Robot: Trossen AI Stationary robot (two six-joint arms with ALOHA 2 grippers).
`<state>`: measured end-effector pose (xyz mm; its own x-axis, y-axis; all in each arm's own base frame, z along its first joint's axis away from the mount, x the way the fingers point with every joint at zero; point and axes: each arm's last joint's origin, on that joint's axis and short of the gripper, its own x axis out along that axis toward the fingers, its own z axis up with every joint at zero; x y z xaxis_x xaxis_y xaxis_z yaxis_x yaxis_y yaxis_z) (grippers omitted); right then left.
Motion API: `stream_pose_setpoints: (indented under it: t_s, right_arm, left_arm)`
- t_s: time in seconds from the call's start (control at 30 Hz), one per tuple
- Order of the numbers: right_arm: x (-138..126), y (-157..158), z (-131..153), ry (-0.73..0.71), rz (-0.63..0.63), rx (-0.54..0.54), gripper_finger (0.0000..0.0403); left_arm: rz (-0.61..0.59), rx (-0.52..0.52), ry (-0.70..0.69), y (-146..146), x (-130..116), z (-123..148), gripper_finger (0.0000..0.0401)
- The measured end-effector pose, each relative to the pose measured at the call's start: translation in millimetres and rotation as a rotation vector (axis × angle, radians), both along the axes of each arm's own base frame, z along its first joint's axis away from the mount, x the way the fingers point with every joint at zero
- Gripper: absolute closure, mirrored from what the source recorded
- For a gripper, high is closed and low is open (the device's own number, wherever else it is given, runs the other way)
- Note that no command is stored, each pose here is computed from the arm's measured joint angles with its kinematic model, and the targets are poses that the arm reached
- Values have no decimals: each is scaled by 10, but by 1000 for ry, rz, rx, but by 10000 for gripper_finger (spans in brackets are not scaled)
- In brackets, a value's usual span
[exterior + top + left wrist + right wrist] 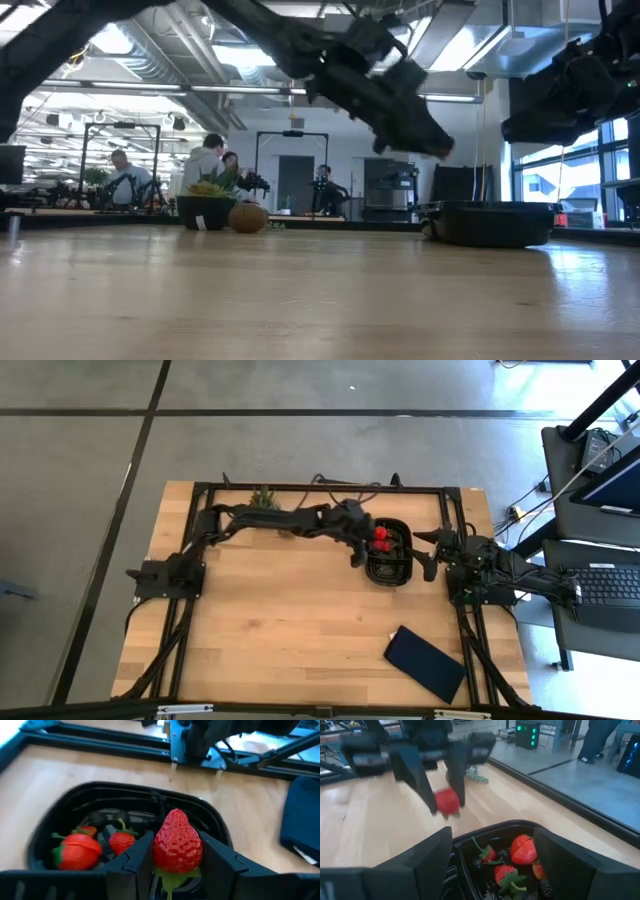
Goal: Pick and placing Produce into tupperware
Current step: Put the red strawberry into the black bin, then put the brown kiwi into the black bin
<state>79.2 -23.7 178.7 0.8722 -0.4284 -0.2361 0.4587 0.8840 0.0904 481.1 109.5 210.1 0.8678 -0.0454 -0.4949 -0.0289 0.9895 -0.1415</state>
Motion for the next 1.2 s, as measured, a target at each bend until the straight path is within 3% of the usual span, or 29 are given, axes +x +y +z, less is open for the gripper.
stream_pose_setpoints:
  t_s: [0.37, 0.73, 0.97, 1.2]
  right_arm:
    - [-1, 0, -3, 4, 0, 0, 121]
    - [-1, 0, -2, 3, 0, 0, 121]
    - [-5, 1, -21, 22, 0, 4, 121]
    - [-7, 1, -27, 28, 0, 6, 121]
  left_arm:
    - [8, -18, 83, 42, 220, -548, 267]
    - [145, 79, 64, 101, 226, -484, 242]
    - [58, 99, 63, 82, 225, -488, 223]
    - [2, 147, 54, 64, 231, -484, 159]
